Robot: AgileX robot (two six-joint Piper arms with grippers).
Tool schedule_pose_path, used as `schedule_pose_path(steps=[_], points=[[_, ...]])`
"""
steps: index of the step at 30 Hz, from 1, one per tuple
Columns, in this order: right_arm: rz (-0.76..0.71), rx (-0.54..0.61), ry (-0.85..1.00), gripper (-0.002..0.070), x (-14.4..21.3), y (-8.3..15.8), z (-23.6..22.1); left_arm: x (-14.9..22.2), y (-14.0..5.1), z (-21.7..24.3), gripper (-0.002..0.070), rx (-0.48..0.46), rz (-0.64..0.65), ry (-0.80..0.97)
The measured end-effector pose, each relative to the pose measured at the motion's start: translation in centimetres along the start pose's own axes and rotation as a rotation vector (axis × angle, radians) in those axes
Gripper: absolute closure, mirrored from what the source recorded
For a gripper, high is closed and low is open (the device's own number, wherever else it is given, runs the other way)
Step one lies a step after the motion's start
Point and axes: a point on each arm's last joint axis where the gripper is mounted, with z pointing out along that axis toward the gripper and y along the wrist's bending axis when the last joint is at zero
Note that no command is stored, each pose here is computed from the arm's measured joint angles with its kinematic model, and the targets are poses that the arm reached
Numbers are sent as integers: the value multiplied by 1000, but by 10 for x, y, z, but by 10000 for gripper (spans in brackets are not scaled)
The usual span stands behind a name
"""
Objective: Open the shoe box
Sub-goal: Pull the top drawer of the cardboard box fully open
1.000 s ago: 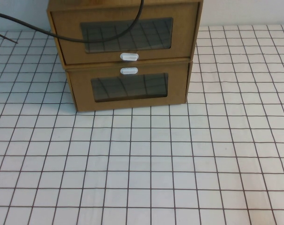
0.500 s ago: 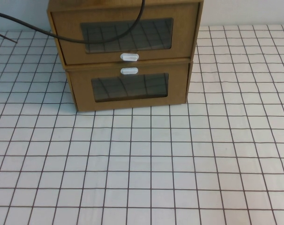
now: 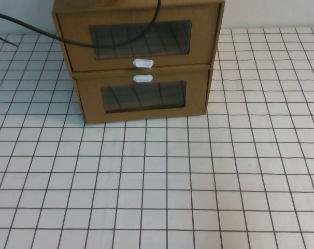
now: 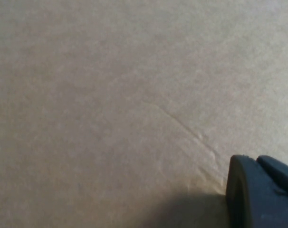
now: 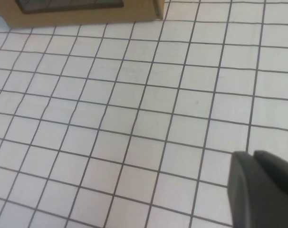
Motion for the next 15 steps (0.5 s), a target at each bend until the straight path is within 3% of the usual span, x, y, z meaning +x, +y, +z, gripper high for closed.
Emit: schedule_pose_path(steps=[8,15], points=[[-57,-87,110,689,-43,6,33,1,0,0,677,4,-3,6],[-220,-201,182,689,-77,51,76,0,-1,-1,677,4,-7,5]])
